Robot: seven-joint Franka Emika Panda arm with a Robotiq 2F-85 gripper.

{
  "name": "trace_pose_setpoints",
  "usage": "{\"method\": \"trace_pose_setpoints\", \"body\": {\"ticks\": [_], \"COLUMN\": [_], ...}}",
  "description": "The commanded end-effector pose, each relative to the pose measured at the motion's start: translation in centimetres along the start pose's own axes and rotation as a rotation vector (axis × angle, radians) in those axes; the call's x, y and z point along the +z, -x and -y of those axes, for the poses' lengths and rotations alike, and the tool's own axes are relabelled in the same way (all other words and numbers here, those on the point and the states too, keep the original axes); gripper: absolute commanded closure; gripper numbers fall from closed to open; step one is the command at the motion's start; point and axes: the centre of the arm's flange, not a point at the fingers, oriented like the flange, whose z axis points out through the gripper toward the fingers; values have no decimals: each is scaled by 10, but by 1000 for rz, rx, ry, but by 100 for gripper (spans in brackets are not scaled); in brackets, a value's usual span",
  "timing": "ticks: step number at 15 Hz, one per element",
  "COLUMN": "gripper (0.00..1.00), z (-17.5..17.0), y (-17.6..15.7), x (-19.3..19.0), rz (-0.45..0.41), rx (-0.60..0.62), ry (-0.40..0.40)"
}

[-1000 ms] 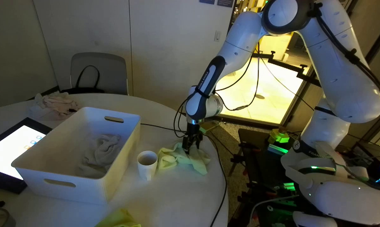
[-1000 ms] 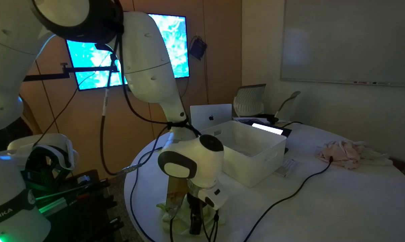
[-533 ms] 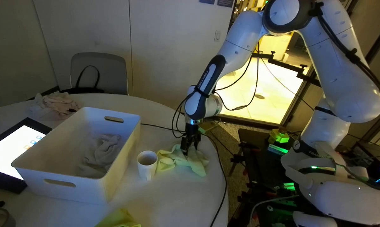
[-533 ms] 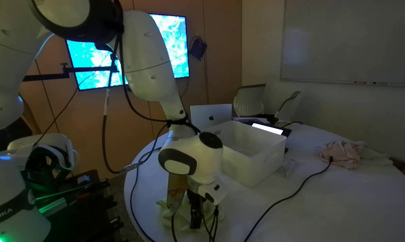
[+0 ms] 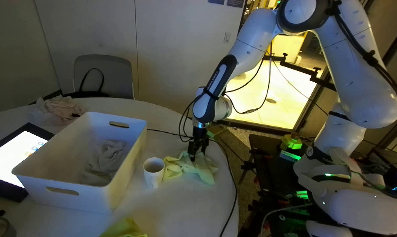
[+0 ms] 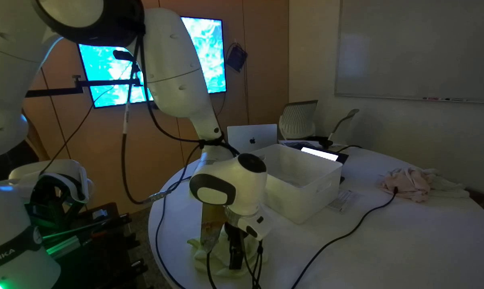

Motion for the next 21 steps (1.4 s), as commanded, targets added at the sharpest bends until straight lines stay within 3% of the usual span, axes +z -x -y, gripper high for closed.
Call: {"method": "trace_pose_setpoints", "body": {"ticks": [1, 5, 6, 7, 8, 10, 13, 14, 16, 18, 19, 21], "gripper": [0, 0, 4, 11, 29, 36, 62, 68, 67, 59, 63, 88], "z": [7, 11, 12, 13, 14, 14, 13, 12, 9, 5, 2, -3], "y": [12, 15, 16, 17, 17, 17, 15, 15, 15, 15, 15, 15], "x": [-16, -18, -17, -17, -15, -12, -8, -7, -6, -5, -4, -3], "rz": [-24, -20, -17, -13, -12, -8, -5, -4, -3, -3, -3, -2], "rx": [-21, -32, -37, -41, -42, -46, -43, -43, -36, -26, -20, -11], "ry": [21, 24, 25, 26, 27, 30, 29, 29, 33, 34, 37, 41]}}
